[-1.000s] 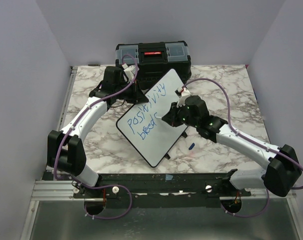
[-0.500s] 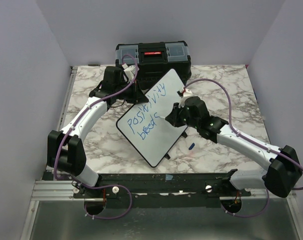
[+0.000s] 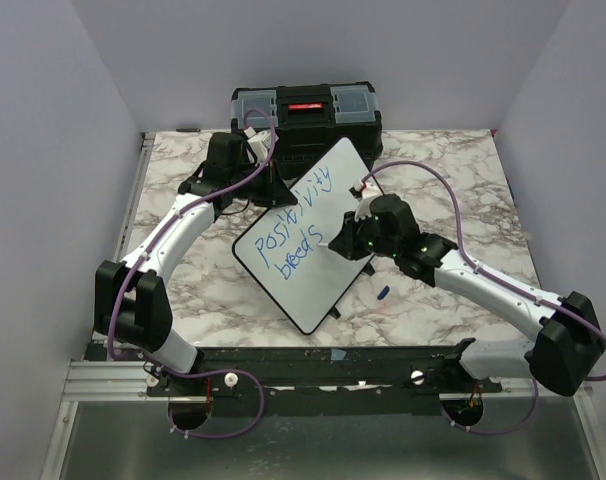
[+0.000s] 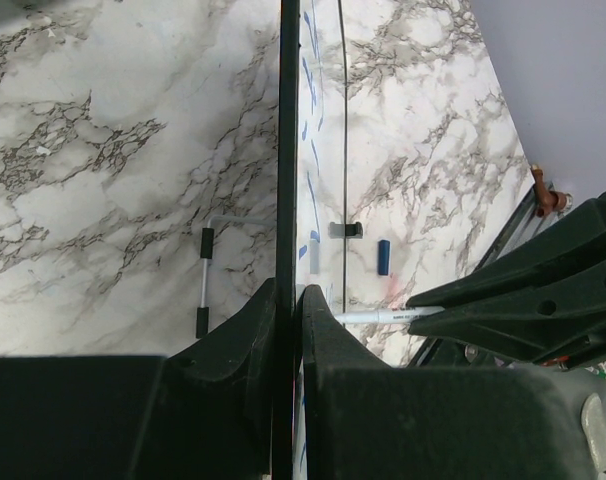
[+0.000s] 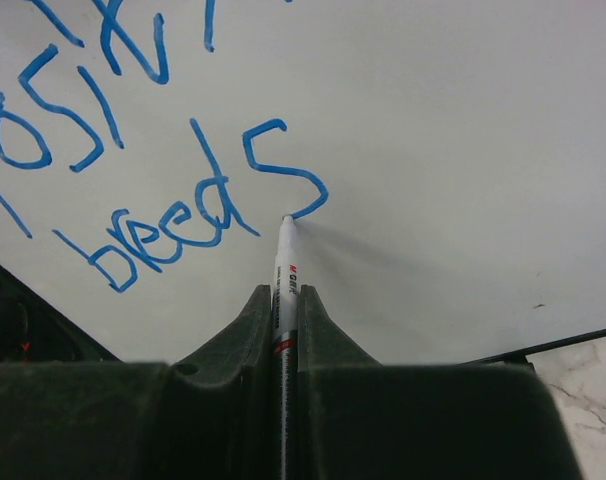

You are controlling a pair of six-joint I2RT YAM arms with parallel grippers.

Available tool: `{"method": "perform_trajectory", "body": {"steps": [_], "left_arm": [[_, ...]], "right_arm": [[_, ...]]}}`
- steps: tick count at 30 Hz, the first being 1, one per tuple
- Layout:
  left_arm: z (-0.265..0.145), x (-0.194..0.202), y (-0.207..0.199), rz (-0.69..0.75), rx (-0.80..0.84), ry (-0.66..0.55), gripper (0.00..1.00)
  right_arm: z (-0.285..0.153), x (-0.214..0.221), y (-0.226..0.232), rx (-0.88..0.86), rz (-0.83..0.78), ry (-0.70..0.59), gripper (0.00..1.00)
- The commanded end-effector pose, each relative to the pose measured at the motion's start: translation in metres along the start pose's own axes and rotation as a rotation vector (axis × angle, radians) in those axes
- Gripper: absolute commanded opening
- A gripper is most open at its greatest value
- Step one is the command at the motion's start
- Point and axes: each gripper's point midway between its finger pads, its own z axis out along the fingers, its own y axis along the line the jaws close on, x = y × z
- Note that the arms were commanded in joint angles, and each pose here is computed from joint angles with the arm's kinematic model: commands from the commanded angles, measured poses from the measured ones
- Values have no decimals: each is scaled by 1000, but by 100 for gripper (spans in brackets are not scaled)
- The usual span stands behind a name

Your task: Write a sentence on the whiteboard

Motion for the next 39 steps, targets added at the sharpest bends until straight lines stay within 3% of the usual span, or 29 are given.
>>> {"method": "perform_trajectory", "body": {"steps": [1,4,9,12,15,20,25,32,39], "left_arm": [[2,0,0,89,-10,5,0],[3,1,0,88,-8,7,0],[2,1,0,89,-9,7,0],[1,1,0,91,-12,6,0],[1,1,-1,93,-11,5,0],[0,2,-1,93,-8,4,0],[0,2,-1,94,-8,5,0],[0,1,-2,95,-7,2,0],[0,1,-2,93,-8,2,0]], "right_arm": [[0,2,21,-115,-19,30,1],[-9,-25,38,-176,-6,-61,1],[-47,-89,60,-243,21,-334,0],[-69,-112,54,-202,44,-470,1],[-72,-120,34,-95,74,-516,1],[-49,-98,-15,173,106,-413,1],[-35,-72,-40,302,89,-299,1],[-20,-50,-40,280,73,-212,1],[-12,-57,-33,248,55,-208,1]]}}
